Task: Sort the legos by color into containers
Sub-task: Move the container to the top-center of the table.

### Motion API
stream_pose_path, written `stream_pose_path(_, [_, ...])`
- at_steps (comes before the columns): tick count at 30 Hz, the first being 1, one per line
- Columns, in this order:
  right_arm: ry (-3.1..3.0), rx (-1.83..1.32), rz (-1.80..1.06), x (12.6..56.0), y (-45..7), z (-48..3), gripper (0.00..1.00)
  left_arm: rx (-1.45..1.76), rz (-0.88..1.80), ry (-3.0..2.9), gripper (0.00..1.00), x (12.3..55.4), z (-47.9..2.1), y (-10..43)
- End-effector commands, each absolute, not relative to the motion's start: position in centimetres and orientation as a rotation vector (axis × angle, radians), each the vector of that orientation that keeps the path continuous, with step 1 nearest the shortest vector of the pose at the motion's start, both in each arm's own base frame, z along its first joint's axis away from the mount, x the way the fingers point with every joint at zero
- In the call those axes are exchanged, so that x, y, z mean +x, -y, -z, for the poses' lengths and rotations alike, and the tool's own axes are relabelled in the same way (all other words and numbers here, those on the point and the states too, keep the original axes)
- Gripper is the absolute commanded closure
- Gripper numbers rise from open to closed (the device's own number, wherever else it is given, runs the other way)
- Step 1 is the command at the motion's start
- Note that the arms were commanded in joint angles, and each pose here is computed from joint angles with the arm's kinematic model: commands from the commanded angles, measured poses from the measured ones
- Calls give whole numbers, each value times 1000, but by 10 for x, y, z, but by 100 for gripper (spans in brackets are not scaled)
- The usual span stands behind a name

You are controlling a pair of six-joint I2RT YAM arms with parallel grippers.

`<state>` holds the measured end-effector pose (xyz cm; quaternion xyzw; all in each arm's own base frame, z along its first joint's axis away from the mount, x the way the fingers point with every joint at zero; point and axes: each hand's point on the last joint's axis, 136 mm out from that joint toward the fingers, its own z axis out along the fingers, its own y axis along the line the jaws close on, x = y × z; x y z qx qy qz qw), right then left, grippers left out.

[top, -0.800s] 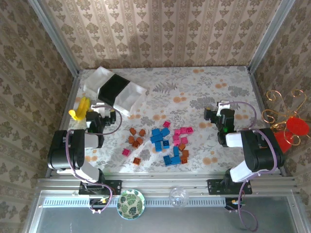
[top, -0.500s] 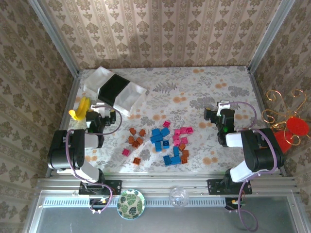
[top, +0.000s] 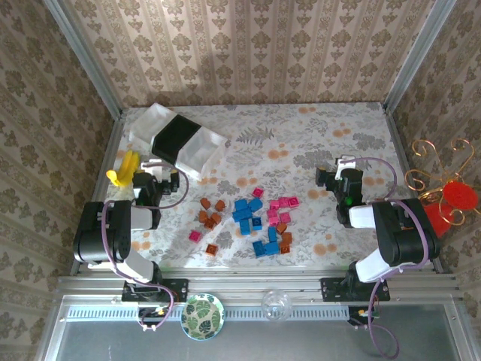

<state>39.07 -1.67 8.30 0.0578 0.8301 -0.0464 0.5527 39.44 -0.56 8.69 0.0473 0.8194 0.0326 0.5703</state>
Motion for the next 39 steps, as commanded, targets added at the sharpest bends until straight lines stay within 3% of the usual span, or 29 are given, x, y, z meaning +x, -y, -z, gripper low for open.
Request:
stream_pose_path(1, [-1910, 130, 100, 398, 16, -99, 0, 122, -80, -1895, 0, 401, -97, 6])
stream_pose_path(14, [-1908, 130, 95, 398, 16, -100, 0, 100, -89, -1885, 0, 399, -99, 3])
stream_pose_path(26, [-2014, 214, 81, 390, 13, -132, 0, 2, -224, -1767, 0, 382, -177, 1])
stream_pose_path(33, [-1951, 428, 108, 384, 19, -162, 0, -320, 58, -1612, 0, 377, -223, -7])
stream_pose_path(37, [-2004, 876, -42, 367, 36, -139, 0, -663, 441, -1650, 0, 379, -204, -25])
stream_pose_path(39, [-2061, 795, -195, 378, 18, -130, 2, -756, 567, -1683, 0, 386, -192, -30])
